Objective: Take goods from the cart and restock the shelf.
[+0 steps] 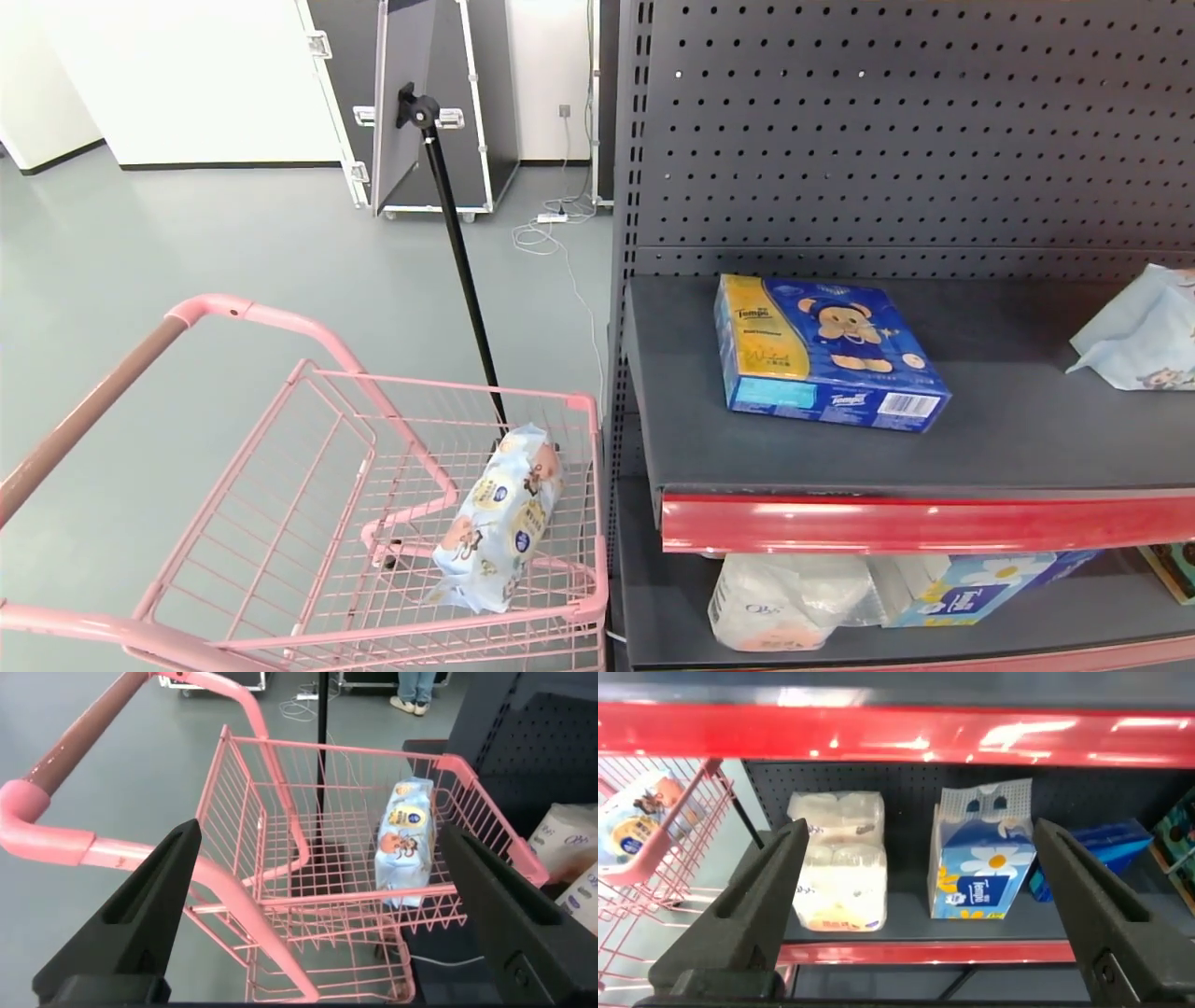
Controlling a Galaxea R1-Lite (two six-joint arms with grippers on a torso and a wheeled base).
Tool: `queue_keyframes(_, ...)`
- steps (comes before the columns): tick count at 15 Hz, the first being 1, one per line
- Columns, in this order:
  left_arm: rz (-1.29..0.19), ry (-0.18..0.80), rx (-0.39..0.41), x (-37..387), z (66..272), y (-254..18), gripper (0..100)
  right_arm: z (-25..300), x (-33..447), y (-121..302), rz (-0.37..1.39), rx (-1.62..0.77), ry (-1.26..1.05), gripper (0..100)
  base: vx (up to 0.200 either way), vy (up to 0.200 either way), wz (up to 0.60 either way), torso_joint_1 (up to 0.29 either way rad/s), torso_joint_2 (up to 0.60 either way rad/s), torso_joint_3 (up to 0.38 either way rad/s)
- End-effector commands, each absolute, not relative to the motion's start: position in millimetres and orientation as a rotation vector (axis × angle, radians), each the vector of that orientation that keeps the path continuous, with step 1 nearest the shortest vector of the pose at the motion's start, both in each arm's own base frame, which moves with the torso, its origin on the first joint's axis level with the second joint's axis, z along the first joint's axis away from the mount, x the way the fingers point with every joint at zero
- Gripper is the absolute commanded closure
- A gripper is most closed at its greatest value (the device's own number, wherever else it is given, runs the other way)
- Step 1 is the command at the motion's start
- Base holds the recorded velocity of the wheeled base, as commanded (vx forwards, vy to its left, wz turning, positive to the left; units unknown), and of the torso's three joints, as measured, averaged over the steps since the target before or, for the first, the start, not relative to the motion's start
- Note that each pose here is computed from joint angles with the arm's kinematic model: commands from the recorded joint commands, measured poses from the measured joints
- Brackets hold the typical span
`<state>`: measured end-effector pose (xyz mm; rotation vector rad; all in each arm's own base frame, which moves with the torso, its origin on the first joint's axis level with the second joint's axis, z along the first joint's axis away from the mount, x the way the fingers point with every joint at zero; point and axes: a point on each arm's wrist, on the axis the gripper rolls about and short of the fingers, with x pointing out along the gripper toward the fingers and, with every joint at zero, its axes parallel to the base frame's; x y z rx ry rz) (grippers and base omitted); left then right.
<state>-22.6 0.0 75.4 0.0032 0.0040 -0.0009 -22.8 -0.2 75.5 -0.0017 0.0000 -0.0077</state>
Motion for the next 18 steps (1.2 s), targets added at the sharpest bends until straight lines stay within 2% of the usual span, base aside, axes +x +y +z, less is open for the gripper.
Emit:
queue_keyframes(1, 0.0, 0.006, 0.003, -22.5, 75.4, 0.0, 0, 75.5, -22.8, -0.2, -0.008, -0.002, 0.0, 0, 0.0, 0.0, 0.0, -0.144, 0.4, 0.256)
queue_keyframes(13, -0.006, 0.006, 0.0, -22.3, 76.1, -0.1, 0, 75.5, -22.8, -0.2, -0.008, -0.005, 0.0, 0, 0.0, 0.0, 0.0, -0.148, 0.48, 0.33)
queue_keyframes(14, -0.037, -0.02, -0.004, -23.9, 85.0, -0.8, 0, 75.5, -22.8, -0.1, -0.006, -0.005, 0.0, 0, 0.0, 0.0, 0.0, -0.036, 0.12, 0.1)
queue_keyframes(15, -0.091, -0.018, -0.066, -18.0, 136.2, -0.4, 0, 75.5, -22.8, -0.1, -0.006, -0.005, 0.0, 0, 0.0, 0.0, 0.0, -0.022, 0.07, 0.061)
queue_keyframes(16, -0.125, -0.006, -0.147, -6.3, 175.5, -0.8, 0, 75.5, -22.8, -0.1, -0.006, -0.005, 0.0, 0, 0.0, 0.0, 0.0, 0.0, 0.0, 0.0)
queue_keyframes(17, -0.202, 0.043, -0.235, 24.7, 228.7, -4.9, 0, 75.5, -22.8, -0.1, -0.005, -0.006, 0.0, 0, 0.0, 0.0, 0.0, 0.0, 0.0, 0.0)
queue_keyframes(18, -0.225, 0.089, -0.232, 42.9, 239.1, -8.1, 0, 75.5, -22.8, 0.0, -0.002, -0.008, 0.0, 0, 0.0, 0.0, 0.0, 0.0, 0.0, 0.0)
